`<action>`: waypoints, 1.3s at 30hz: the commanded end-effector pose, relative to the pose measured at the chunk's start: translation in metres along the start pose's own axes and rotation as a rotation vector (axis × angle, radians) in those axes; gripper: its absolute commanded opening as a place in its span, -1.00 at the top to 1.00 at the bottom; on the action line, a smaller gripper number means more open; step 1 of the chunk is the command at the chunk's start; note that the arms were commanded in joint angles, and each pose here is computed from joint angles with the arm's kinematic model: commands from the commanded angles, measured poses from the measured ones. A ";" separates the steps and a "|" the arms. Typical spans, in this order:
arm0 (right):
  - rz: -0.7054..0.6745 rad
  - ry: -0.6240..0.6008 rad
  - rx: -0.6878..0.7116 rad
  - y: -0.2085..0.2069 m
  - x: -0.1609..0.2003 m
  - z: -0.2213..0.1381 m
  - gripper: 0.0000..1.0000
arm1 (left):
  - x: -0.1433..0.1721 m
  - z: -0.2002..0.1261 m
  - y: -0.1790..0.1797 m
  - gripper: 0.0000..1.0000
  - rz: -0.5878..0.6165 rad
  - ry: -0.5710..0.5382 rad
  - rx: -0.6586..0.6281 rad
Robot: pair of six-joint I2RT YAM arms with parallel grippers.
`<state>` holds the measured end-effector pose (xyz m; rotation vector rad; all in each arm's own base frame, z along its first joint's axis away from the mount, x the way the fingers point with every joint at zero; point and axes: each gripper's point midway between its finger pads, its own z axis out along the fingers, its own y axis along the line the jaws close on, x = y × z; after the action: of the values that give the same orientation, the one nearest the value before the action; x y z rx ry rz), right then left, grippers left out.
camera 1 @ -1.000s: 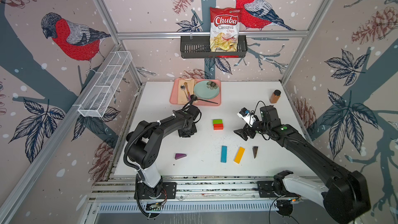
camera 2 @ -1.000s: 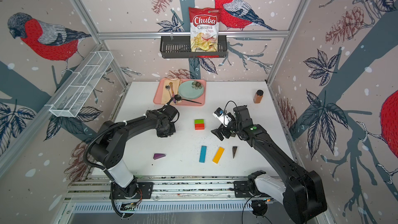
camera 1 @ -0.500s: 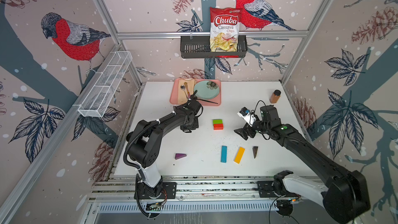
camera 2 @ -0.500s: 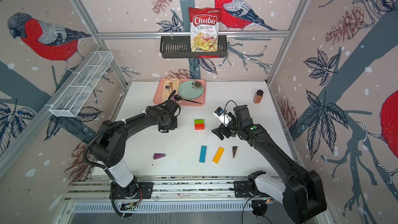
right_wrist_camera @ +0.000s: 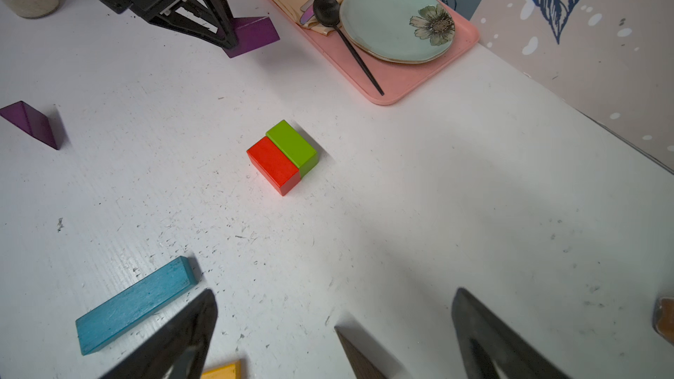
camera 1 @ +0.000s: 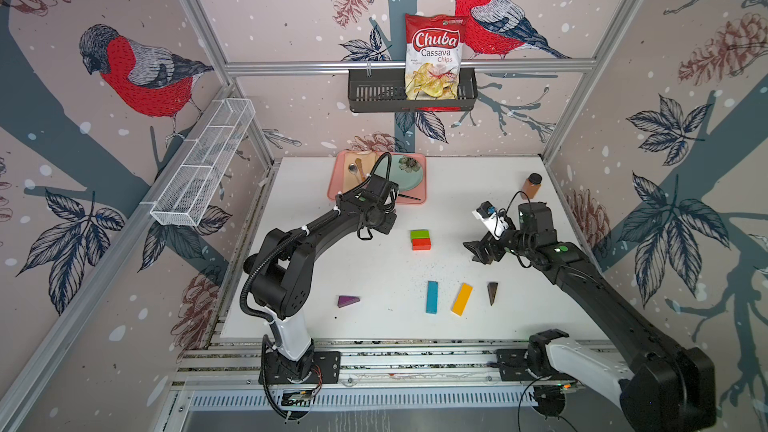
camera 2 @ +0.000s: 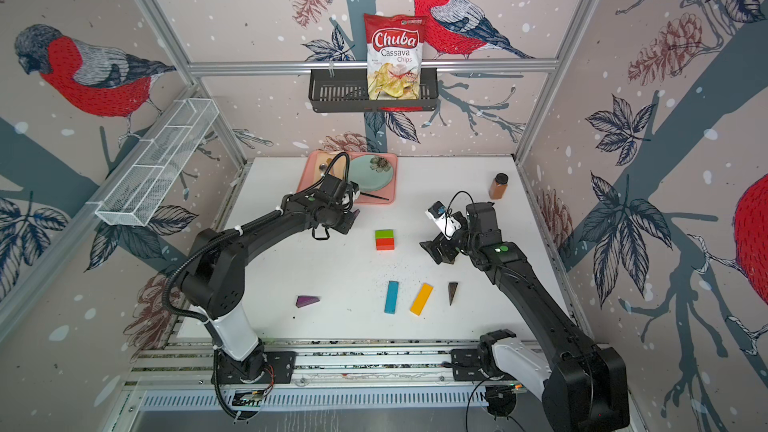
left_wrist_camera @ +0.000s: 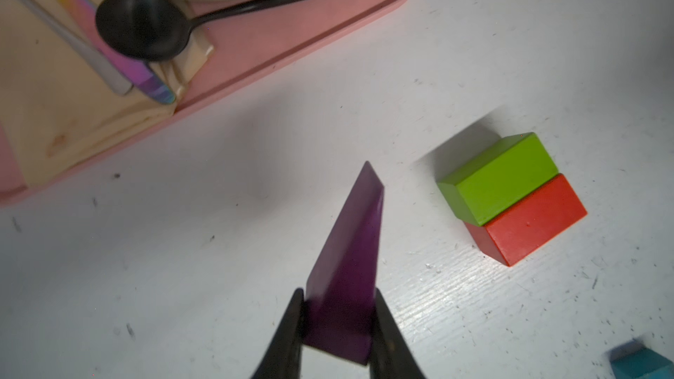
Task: Assemble a small pinwheel with building blocks
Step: Pick up the building block from the center of the board, then assemble the building block at the center of the board.
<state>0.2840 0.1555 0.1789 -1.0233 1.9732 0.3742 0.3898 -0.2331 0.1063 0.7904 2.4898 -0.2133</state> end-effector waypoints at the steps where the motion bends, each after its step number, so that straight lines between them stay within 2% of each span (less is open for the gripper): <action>1: -0.024 -0.019 -0.001 0.000 -0.006 -0.004 -0.99 | -0.021 0.003 -0.020 0.63 0.251 -0.065 0.121; 4: -0.036 -0.023 -0.004 0.001 -0.006 -0.005 -0.99 | -0.025 0.007 -0.032 0.58 0.402 -0.063 0.199; 13: -0.052 -0.034 -0.018 0.004 -0.006 -0.005 -0.99 | -0.035 0.030 -0.011 0.57 0.669 0.009 0.126; 18: -0.056 -0.036 -0.033 0.006 -0.005 -0.006 -0.99 | -0.036 0.035 -0.003 0.61 0.869 0.022 0.095; 20: -0.057 -0.035 -0.040 0.006 -0.006 -0.008 -0.99 | -0.041 0.038 0.003 0.62 0.908 0.017 0.083; 27: -0.063 -0.036 -0.044 0.008 -0.011 -0.014 -0.99 | -0.037 0.053 0.010 0.65 1.183 0.040 0.083; 29: -0.065 -0.039 -0.042 0.007 -0.012 -0.014 -0.99 | -0.032 0.053 0.006 0.65 1.249 0.041 0.122; 34: -0.074 -0.055 -0.060 0.011 -0.011 -0.013 -0.99 | -0.031 0.050 -0.004 0.67 1.352 0.028 0.193; 39: -0.080 -0.061 -0.058 0.010 -0.010 -0.010 -0.99 | -0.023 0.055 -0.010 0.68 1.403 0.044 0.224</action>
<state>0.2720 0.1574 0.1870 -1.1004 1.9117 0.4058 0.4372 -0.2685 0.0774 2.2553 1.4996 0.0953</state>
